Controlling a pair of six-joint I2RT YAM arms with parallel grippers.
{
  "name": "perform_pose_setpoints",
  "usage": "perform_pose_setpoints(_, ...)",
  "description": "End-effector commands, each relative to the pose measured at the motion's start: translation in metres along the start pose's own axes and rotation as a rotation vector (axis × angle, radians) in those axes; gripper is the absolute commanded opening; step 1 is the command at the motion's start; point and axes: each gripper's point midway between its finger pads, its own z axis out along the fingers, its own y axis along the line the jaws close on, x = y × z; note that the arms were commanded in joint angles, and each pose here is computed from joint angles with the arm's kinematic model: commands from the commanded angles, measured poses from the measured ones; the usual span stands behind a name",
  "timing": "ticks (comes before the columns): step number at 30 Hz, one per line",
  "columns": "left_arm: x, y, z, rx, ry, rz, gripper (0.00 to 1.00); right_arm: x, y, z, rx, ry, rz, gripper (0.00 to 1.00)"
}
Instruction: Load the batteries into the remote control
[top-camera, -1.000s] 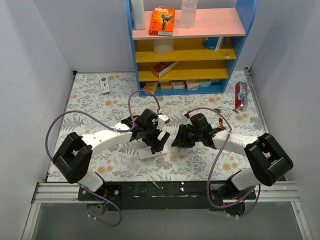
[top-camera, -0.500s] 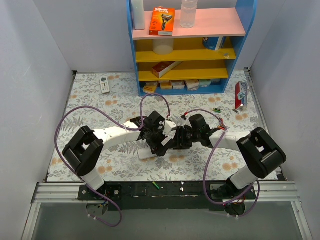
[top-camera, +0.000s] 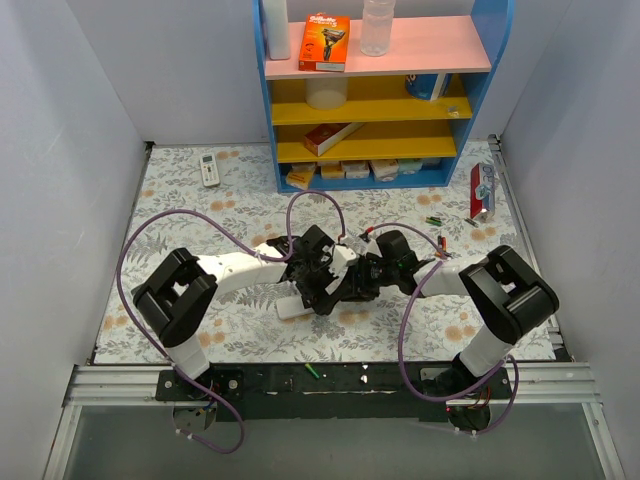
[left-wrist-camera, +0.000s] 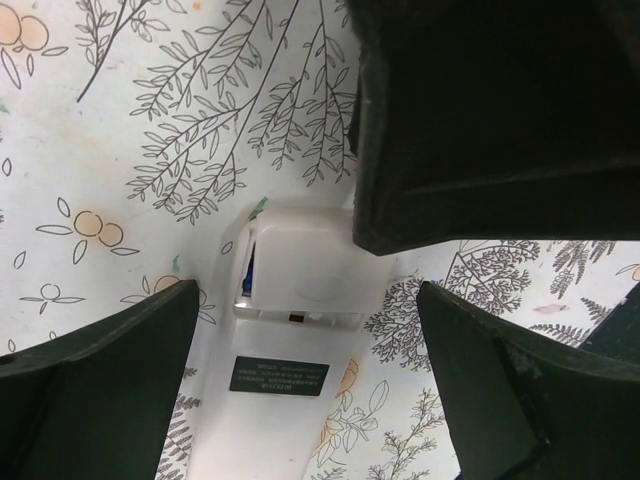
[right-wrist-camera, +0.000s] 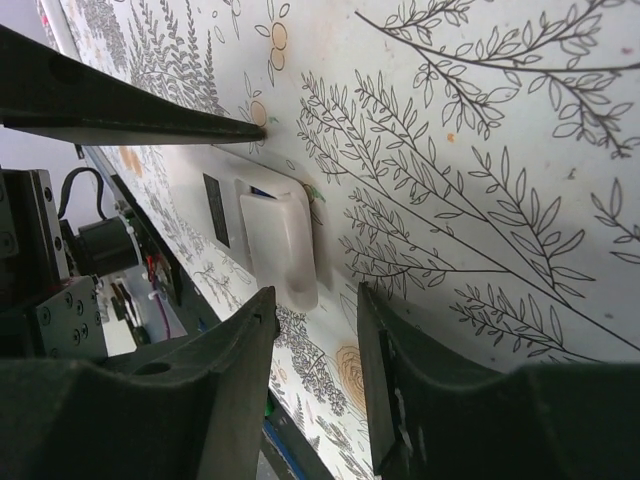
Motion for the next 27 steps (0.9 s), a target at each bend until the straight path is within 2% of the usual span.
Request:
perform_pose_setpoints(1,-0.017,-0.003,-0.003,0.007,-0.044,0.043,0.91,0.0,0.003,0.002,-0.044,0.002,0.008,0.45)
perform_pose_setpoints(15,-0.012,-0.001,0.004,-0.003,-0.019,0.037,0.79,0.008,-0.001,0.008,-0.069,0.037,0.03,0.45)
perform_pose_setpoints(27,-0.009,-0.003,0.005,0.011,-0.011,0.026,0.55,0.014,-0.006,0.011,-0.08,0.057,0.037,0.44)
